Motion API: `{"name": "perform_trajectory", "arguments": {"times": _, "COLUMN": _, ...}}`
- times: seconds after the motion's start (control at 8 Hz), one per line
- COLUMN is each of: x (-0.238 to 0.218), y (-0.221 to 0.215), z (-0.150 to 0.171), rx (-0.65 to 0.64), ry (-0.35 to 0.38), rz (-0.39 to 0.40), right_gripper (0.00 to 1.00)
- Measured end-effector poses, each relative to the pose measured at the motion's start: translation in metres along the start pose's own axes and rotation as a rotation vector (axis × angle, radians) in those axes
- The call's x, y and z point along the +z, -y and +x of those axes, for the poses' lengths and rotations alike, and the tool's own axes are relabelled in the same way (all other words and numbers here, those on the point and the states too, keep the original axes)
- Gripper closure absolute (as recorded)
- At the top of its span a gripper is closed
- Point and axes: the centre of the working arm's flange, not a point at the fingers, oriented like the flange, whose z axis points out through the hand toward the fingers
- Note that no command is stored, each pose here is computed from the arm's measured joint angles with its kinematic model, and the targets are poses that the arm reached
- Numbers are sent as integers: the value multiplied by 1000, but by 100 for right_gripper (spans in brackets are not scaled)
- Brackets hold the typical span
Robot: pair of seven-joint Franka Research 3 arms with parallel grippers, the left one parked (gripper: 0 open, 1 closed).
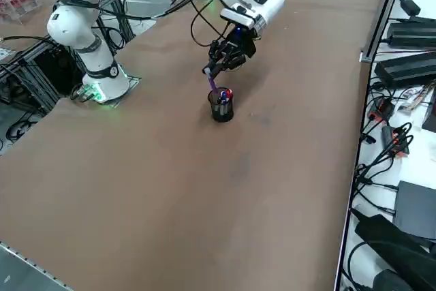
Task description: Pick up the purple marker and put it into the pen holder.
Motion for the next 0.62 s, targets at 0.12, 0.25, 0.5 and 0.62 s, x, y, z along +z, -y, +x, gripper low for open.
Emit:
{"name": "perform_trajectory", "arguments": {"times": 0.12, "x": -3, "y": -1, "z": -3, "rx": 1, "ry": 0, "rz": 5, "right_gripper": 84}}
{"name": "perform_trajectory", "arguments": {"times": 0.25, "x": -4, "y": -3, "z": -6, "rx": -1, "ry": -3, "rz": 8, "right_gripper": 70}}
{"name": "perform_trajectory", "arguments": {"times": 0.5, "x": -7, "y": -6, "z": -11, "rx": -3, "ry": -9, "rz": 14, "right_gripper": 33}}
{"name": "perform_trajectory", "arguments": {"times": 0.62, "x": -8, "y": -6, "z": -11, "rx": -3, "ry": -11, "rz": 13, "right_gripper": 15}}
